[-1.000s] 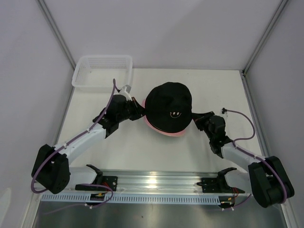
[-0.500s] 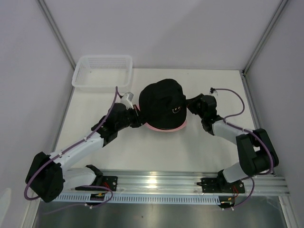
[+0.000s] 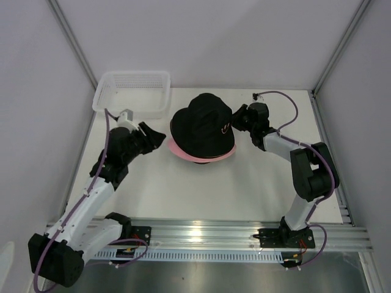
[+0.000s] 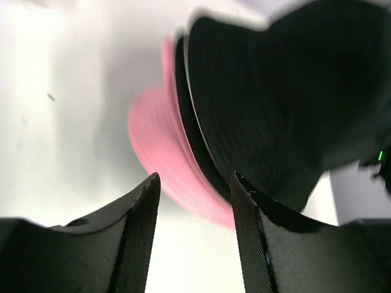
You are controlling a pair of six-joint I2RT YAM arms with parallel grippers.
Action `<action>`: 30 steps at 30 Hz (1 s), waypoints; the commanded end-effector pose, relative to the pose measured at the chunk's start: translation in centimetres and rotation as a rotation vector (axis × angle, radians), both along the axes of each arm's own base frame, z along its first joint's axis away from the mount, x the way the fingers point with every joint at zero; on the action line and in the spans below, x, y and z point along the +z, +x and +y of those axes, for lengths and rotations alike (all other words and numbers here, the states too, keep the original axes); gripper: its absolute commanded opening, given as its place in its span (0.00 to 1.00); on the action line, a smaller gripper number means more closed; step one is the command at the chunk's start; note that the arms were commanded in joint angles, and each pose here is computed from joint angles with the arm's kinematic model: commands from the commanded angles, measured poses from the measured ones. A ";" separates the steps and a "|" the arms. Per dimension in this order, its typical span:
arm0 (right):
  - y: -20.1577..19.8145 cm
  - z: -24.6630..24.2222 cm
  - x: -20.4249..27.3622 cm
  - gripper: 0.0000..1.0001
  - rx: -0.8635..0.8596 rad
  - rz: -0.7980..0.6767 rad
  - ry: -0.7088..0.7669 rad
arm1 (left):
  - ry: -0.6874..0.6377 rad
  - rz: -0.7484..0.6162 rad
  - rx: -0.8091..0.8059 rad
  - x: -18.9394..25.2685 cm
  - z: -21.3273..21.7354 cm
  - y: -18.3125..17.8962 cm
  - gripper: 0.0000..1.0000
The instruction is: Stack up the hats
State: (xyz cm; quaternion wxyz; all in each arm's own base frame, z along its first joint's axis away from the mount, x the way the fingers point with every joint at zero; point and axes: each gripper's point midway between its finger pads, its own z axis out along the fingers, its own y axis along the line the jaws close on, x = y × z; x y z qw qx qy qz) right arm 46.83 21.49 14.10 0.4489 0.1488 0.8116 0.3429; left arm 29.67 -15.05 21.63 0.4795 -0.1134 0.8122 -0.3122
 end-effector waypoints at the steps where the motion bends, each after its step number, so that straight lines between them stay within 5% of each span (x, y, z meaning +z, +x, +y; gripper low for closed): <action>1: 1.7 0.0 1.6 0.00 0.042 -0.071 -0.073 | -0.078 -0.065 0.042 4.4 1.3 2.1 0.54; 11: 3.1 2.0 3.5 0.00 0.153 -0.158 -0.078 | -0.328 -0.064 -0.101 4.8 -1.8 8.2 0.51; 24: 2.7 3.4 3.6 0.00 0.188 -0.164 -0.049 | -0.271 0.016 -0.111 1.3 -3.0 10.3 0.54; 30: 2.5 3.8 3.6 0.00 0.197 -0.163 -0.052 | -0.122 0.094 -0.018 -2.3 -2.1 10.7 0.53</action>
